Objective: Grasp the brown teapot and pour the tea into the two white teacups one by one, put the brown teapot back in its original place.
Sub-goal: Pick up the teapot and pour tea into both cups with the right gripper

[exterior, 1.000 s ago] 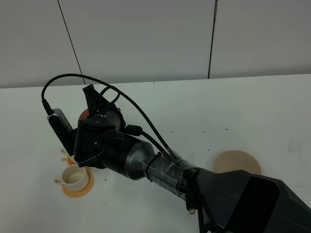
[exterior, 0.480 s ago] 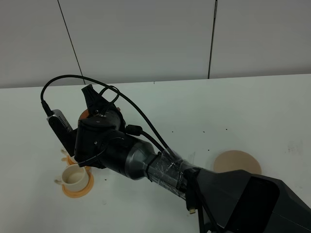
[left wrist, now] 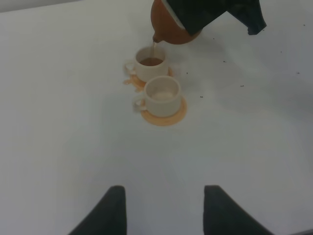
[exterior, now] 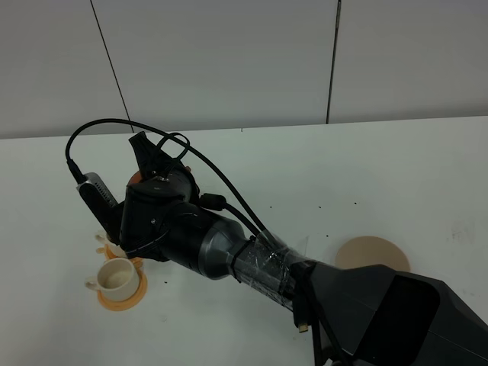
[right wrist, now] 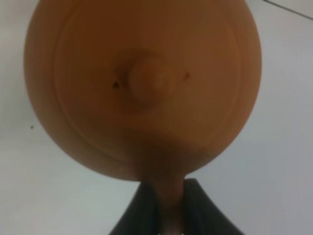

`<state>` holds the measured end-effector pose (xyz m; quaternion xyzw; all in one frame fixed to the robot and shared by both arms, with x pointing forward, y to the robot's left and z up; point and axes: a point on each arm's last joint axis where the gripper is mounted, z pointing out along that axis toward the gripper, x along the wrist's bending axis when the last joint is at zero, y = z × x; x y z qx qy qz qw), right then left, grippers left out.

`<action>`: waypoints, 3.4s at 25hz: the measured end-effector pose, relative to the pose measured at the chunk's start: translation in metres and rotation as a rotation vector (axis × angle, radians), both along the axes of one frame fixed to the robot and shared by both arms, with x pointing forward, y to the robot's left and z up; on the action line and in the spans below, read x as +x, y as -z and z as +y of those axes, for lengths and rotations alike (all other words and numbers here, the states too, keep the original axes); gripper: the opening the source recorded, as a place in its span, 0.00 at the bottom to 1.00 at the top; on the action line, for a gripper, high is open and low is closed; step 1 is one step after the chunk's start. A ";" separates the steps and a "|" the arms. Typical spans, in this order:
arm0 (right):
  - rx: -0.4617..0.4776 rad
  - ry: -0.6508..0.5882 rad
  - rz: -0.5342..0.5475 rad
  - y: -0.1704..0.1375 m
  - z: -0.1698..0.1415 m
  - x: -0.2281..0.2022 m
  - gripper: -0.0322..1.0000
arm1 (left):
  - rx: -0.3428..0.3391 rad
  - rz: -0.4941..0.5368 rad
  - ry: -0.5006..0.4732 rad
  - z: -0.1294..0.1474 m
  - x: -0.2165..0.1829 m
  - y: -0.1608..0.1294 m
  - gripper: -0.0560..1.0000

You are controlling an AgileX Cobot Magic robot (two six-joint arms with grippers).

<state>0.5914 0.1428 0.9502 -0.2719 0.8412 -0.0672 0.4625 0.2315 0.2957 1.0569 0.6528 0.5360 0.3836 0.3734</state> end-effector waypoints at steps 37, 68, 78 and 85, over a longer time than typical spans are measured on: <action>-0.039 -0.044 -0.014 -0.001 0.001 0.000 0.12 | 0.000 0.000 0.000 0.000 0.000 0.000 0.46; 0.088 0.090 0.063 0.004 -0.002 -0.002 0.12 | 0.000 0.000 0.000 0.000 0.000 0.000 0.46; 0.224 0.282 0.197 -0.001 -0.009 -0.010 0.12 | 0.000 0.000 0.000 0.000 0.000 0.000 0.46; 0.353 0.486 0.318 -0.047 -0.025 -0.026 0.12 | 0.000 0.000 0.000 0.000 0.000 0.000 0.46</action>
